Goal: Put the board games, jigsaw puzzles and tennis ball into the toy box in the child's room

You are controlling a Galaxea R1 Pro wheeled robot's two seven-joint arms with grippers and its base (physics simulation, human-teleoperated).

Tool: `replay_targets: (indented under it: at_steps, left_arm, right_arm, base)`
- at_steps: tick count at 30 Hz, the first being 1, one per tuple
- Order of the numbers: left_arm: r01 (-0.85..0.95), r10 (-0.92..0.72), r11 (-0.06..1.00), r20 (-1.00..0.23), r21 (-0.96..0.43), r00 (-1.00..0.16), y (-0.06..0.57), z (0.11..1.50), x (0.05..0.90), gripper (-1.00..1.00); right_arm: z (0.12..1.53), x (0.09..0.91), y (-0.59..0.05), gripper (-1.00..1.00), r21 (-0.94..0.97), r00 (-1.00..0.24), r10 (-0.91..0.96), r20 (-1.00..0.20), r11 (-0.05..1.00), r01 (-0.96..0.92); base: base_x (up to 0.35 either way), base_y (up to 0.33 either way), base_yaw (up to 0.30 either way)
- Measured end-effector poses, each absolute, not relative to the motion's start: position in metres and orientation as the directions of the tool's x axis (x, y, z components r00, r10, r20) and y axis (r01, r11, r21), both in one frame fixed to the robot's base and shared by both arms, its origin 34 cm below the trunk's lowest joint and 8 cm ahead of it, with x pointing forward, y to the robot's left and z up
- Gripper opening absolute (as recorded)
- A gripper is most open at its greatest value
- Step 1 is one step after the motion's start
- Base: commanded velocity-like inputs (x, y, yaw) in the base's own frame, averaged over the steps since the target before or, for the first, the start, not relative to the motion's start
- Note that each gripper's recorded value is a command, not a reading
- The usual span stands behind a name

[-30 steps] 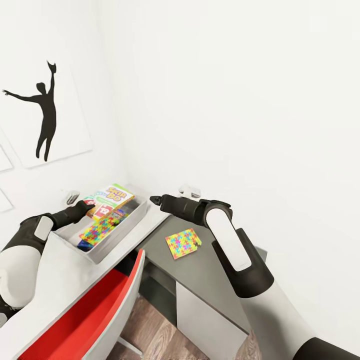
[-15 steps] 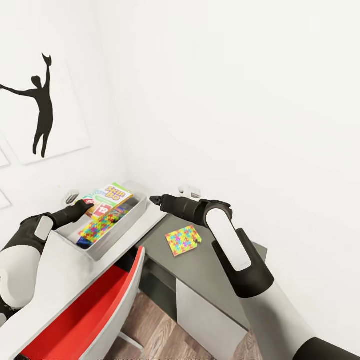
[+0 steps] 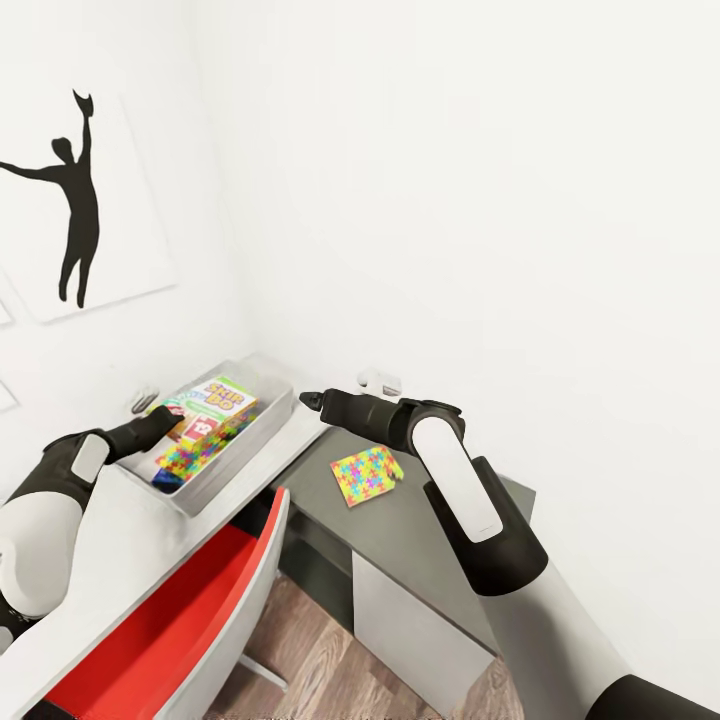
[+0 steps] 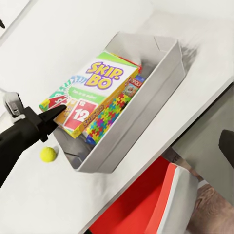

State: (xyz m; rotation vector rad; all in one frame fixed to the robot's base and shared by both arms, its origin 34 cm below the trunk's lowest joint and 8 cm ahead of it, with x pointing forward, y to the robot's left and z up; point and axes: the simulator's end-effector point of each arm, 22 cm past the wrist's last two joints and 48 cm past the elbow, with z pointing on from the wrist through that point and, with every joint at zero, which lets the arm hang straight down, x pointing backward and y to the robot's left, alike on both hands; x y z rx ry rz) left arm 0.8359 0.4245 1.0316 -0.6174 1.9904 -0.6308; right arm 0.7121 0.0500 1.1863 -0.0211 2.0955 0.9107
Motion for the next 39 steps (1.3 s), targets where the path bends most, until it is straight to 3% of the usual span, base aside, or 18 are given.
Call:
replay_targets:
  at_steps: [36,37,39]
  left_arm:
    - [-0.200,-0.646,0.752,-0.642,-0.628,-0.414,0.441,1.026,0.839,-1.00]
    - [-0.200,-0.646,0.752,-0.642,-0.628,-0.414,0.442,1.026,0.839,1.00]
    - [-0.202,-0.644,0.754,-0.643,-0.625,-0.413,0.442,1.025,0.839,1.00]
  right_arm:
    - [1.176,0.715,0.050,1.00,0.603,-0.665,0.289,-0.689,0.738,-0.304]
    - [1.176,0.715,0.050,1.00,0.603,-0.665,0.289,-0.689,0.738,-0.304]
    - [1.176,0.715,0.050,1.00,0.602,-0.665,0.289,-0.689,0.738,-0.304]
  base:
    - [0.000,0.000,0.000]
    - [0.000,0.000,0.000]
    - [0.000,0.000,0.000]
